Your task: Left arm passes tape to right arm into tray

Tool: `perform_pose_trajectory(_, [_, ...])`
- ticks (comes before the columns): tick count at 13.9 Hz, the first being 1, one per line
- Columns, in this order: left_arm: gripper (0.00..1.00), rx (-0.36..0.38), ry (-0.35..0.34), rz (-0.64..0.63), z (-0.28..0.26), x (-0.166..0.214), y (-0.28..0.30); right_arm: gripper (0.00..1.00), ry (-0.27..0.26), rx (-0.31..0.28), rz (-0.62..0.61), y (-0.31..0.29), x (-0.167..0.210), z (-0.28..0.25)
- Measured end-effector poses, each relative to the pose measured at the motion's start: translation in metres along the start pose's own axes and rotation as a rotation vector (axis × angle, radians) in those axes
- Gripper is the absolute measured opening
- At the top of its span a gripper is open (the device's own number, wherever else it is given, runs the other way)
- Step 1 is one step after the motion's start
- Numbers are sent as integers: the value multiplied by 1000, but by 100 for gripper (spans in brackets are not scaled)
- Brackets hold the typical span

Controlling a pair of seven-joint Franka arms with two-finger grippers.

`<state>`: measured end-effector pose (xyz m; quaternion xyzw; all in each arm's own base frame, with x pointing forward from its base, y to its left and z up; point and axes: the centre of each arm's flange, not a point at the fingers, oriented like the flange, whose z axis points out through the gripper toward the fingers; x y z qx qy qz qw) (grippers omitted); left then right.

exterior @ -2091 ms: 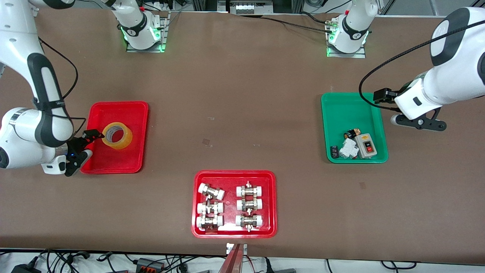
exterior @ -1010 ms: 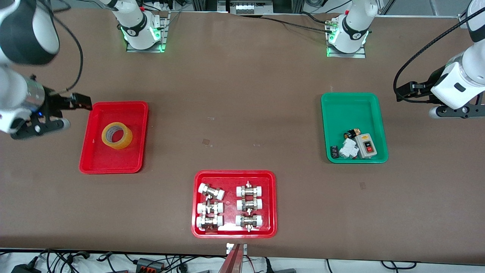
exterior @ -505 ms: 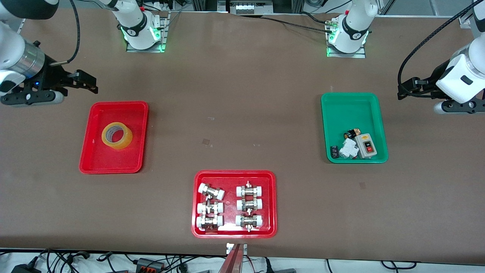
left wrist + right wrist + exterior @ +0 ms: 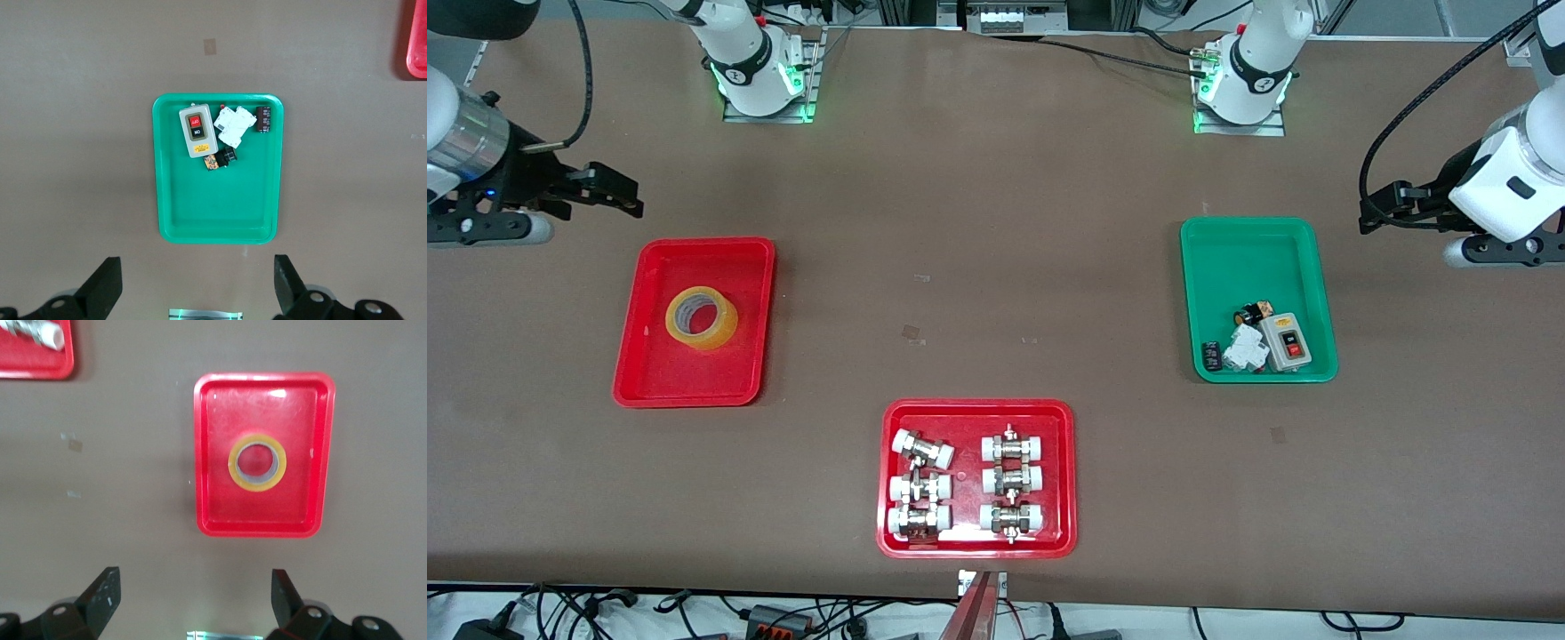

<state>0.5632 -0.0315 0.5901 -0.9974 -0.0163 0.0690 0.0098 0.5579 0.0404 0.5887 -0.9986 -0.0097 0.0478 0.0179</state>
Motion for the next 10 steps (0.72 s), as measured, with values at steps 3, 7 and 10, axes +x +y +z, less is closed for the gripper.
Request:
perform_pose_trajectory(3, [100,-13,-1,-45,0,0,1,100,22,2,0,0,8,-11])
perform_pose_trajectory(7, [100,-23,-4,-168,0,0,4,100,45,3,1,0,13,-23])
perform_pose_trajectory(10, [100,-23,-4,-173,0,0,4,100,67,5,9,2,22,-19])
